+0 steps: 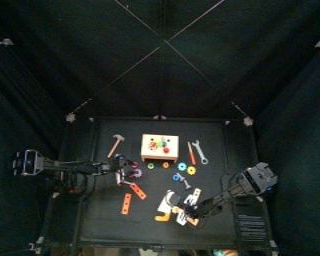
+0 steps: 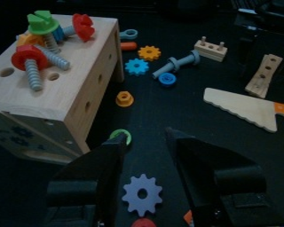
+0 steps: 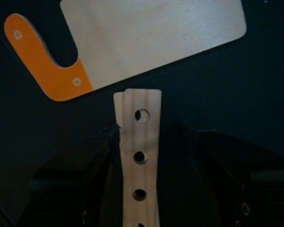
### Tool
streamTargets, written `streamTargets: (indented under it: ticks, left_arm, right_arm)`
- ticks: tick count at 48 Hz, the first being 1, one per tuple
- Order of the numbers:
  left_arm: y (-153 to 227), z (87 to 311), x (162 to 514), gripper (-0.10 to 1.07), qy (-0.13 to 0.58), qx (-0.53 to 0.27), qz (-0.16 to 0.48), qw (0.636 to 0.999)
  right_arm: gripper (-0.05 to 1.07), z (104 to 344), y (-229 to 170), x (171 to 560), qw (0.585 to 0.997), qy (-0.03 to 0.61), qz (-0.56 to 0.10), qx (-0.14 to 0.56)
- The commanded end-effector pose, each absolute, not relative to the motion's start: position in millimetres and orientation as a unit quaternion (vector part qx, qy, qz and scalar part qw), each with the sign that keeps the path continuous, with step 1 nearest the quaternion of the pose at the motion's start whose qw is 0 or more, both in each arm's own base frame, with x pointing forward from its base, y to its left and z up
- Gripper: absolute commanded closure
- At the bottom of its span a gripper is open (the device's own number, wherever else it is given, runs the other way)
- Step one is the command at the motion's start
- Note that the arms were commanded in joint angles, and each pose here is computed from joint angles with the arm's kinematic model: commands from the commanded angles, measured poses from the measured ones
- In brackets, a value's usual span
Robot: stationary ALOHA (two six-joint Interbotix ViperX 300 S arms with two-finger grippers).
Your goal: Grab saw
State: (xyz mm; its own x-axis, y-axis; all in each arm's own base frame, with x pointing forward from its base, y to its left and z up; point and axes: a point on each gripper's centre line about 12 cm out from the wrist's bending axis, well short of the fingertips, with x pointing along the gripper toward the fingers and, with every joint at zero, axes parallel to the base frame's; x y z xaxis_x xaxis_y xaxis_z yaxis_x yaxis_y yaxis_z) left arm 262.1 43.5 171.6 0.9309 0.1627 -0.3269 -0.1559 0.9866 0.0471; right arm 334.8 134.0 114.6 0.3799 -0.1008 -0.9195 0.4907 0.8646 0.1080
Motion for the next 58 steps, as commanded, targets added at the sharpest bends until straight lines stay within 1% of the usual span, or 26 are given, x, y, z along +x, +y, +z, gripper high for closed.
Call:
streamTargets:
  ticks: [1,8,13,16,23,29,34,41,50,58]
  left_arm:
    - [43,176,264,0.17,0.160,0.011,0.079,0.984]
    - [23,176,269,0.17,0.166,0.024,0.039,0.985]
    - [1,175,274,0.17,0.178,0.041,-0.006,0.983]
    - [-5,172,274,0.17,0.191,0.045,-0.020,0.980]
    - [-7,164,269,0.17,0.215,0.032,-0.017,0.976]
    - [-4,161,265,0.17,0.219,0.009,-0.002,0.976]
    - [-1,167,264,0.17,0.203,-0.009,0.013,0.979]
    - [9,177,261,0.17,0.176,-0.023,0.038,0.983]
    - [18,182,253,0.17,0.159,-0.032,0.057,0.985]
    - [21,181,246,0.17,0.154,-0.037,0.065,0.985]
  right_arm:
    - [0.11,146,133,343,0.834,0.492,-0.168,0.186]
    - [0.11,171,129,351,0.862,0.455,-0.156,0.160]
    - [0.11,181,127,354,0.875,0.436,-0.149,0.146]
    - [0.11,183,127,358,0.881,0.429,-0.144,0.139]
    - [0.11,174,137,376,0.892,0.420,-0.115,0.118]
    - [0.11,158,153,396,0.900,0.415,-0.084,0.101]
    - [0.11,148,157,404,0.898,0.421,-0.087,0.092]
    - [0.11,144,161,411,0.896,0.424,-0.092,0.098]
    - [0.11,136,170,415,0.891,0.432,-0.090,0.106]
    - [0.11,128,176,417,0.889,0.438,-0.088,0.103]
